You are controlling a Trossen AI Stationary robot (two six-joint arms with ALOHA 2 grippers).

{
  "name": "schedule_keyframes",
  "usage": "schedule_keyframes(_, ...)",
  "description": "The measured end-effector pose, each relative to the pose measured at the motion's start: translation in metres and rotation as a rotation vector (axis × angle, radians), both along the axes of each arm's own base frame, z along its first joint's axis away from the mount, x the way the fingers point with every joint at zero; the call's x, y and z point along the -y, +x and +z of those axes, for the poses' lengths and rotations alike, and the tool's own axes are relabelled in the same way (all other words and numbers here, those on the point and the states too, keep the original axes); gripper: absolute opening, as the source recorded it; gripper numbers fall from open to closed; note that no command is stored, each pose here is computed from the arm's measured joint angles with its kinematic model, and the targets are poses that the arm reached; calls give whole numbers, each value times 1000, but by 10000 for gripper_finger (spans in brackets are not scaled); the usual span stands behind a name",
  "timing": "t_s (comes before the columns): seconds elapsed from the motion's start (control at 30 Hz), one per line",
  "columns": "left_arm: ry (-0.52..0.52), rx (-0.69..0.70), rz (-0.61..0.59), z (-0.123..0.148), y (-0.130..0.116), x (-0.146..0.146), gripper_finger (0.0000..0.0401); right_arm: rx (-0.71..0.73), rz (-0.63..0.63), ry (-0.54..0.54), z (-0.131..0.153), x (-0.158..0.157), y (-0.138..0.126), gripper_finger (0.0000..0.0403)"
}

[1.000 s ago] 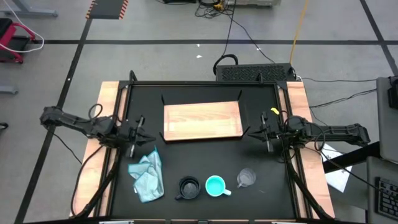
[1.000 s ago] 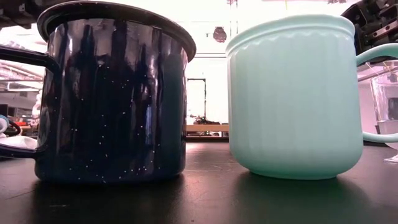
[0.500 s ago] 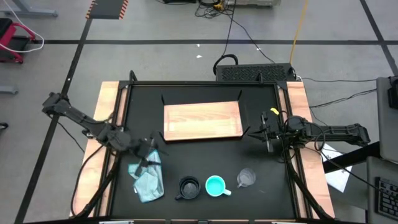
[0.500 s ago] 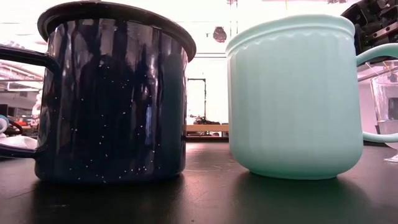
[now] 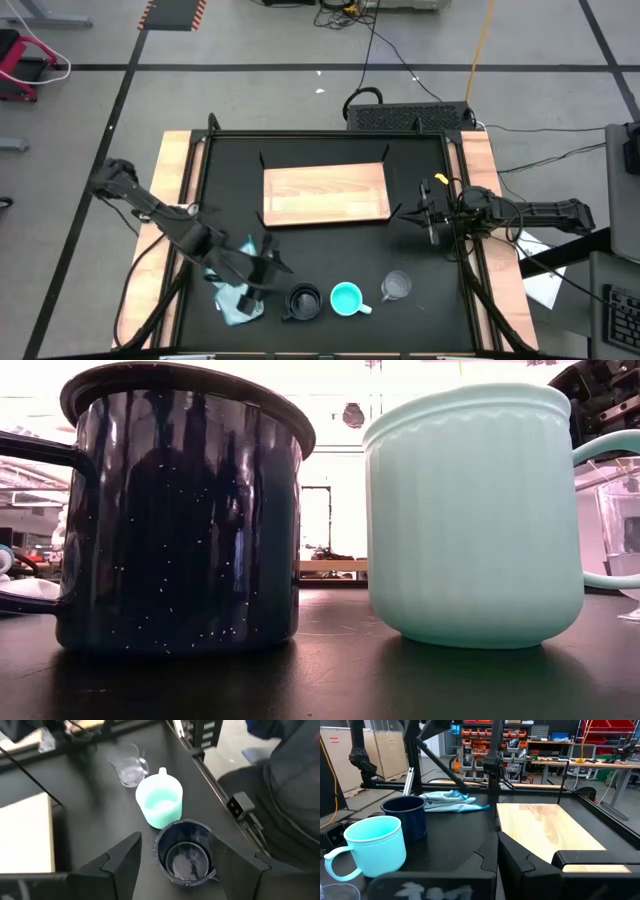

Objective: Stack small to large cups/mugs on shelf
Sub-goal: Put the dark blue mug to the left on the shelf

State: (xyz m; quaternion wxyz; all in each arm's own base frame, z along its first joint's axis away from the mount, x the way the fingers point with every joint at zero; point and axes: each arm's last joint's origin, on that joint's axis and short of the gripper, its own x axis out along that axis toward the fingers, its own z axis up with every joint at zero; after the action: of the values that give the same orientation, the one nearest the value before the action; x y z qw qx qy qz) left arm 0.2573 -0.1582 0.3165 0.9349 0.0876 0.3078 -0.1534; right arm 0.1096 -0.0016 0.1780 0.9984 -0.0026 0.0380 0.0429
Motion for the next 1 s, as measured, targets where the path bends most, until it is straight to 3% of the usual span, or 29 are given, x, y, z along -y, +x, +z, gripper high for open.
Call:
schedule_keyframes(0.23, -12, -181, 17, -21, 25, 13, 230, 0, 0, 0, 0, 0, 0, 0)
schedule_keyframes(0.47, -163, -310, 6, -47, 49, 17, 230, 0, 1, -3, 0, 0, 0, 0)
schedule_keyframes(0.8, -306, -339, -10, -63, 64, 30, 230, 1, 1, -11, 0, 0, 0, 0)
schedule_keyframes(1.0, -232, -322, 29, -64, 61, 31, 230, 1, 1, -11, 0, 0, 0, 0)
